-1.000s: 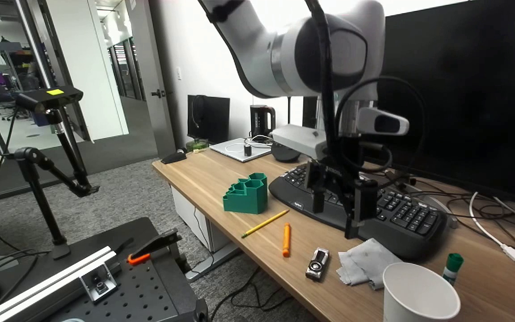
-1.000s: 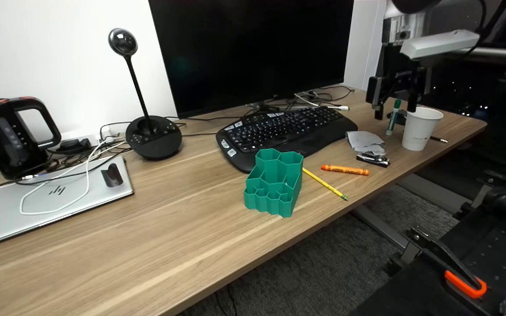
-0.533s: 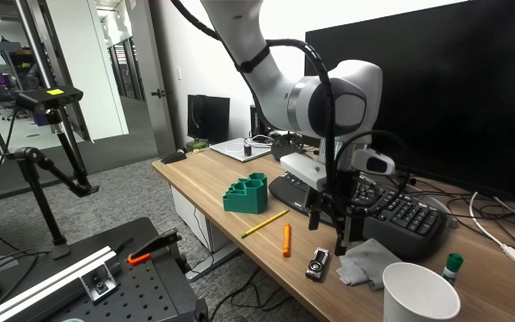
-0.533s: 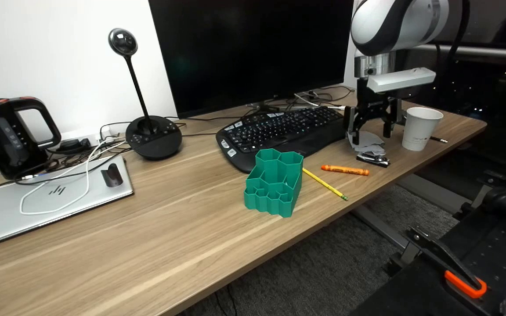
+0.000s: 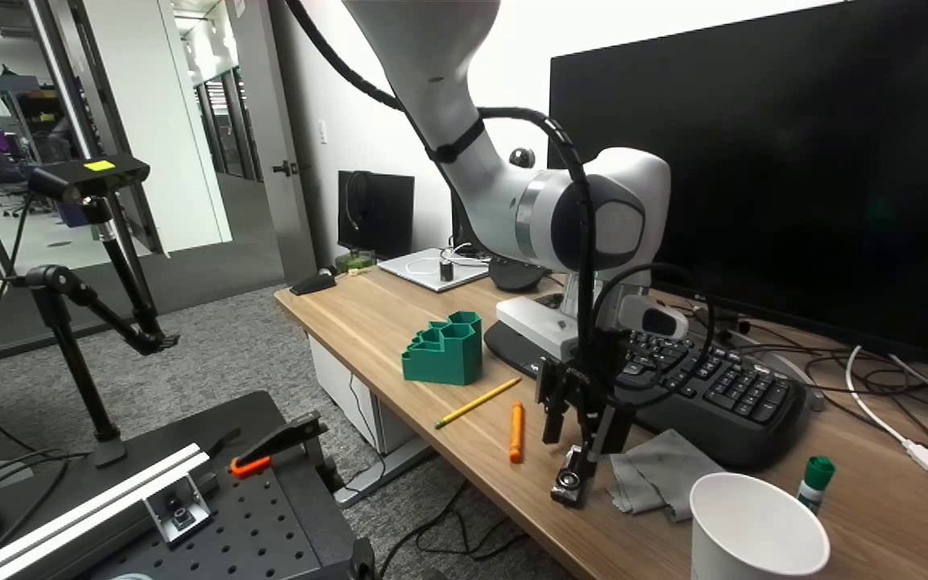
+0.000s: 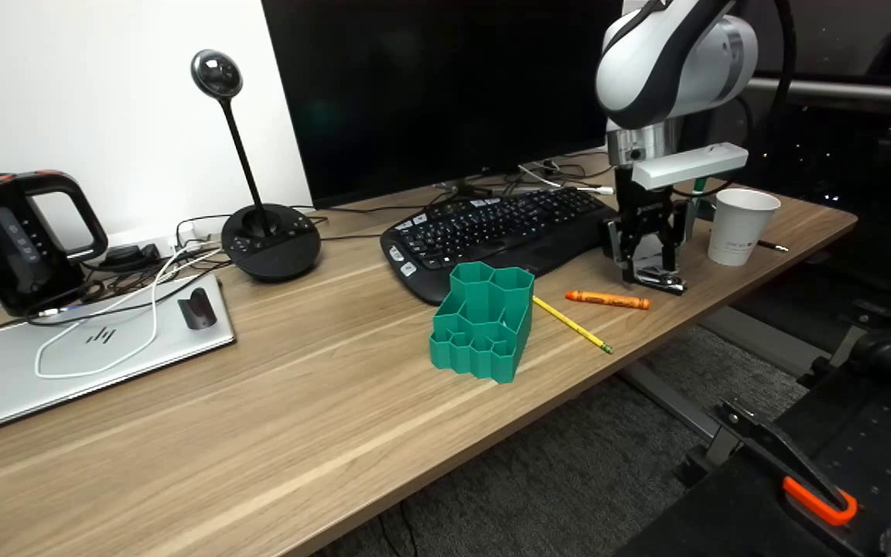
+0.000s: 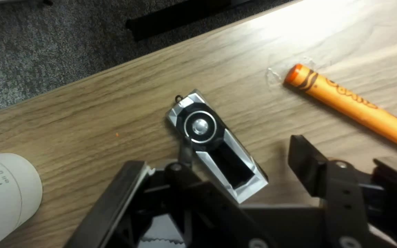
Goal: Move the remote controller to the right
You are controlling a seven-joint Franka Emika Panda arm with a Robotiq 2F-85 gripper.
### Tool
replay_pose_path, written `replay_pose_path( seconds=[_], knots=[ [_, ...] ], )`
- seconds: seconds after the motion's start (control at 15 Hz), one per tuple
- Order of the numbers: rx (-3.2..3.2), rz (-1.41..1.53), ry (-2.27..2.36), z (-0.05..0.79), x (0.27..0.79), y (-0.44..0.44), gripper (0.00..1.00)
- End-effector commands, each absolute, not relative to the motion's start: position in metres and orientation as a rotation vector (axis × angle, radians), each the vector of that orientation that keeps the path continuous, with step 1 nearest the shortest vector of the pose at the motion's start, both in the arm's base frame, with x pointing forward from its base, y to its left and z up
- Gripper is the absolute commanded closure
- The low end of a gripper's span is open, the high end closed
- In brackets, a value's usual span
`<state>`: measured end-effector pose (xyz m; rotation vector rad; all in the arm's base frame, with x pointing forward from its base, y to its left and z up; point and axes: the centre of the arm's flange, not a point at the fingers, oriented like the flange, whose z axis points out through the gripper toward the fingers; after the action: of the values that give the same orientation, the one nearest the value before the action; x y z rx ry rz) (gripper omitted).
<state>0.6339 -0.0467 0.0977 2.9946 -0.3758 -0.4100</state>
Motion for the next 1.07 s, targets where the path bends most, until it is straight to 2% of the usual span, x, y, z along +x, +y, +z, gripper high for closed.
replay_pose_path(
  seconds=[0.0,0.27,0.73,1.0],
  knots=[
    [2.947,-0.423,-0.351,0.08,0.648,-0.048,0.6],
    [2.891,-0.445,-0.326,0.077,0.655,-0.046,0.86],
    [2.812,-0.619,-0.245,0.106,0.638,-0.023,0.88],
    [2.814,-0.513,-0.012,0.161,0.612,0.006,0.88]
  ],
)
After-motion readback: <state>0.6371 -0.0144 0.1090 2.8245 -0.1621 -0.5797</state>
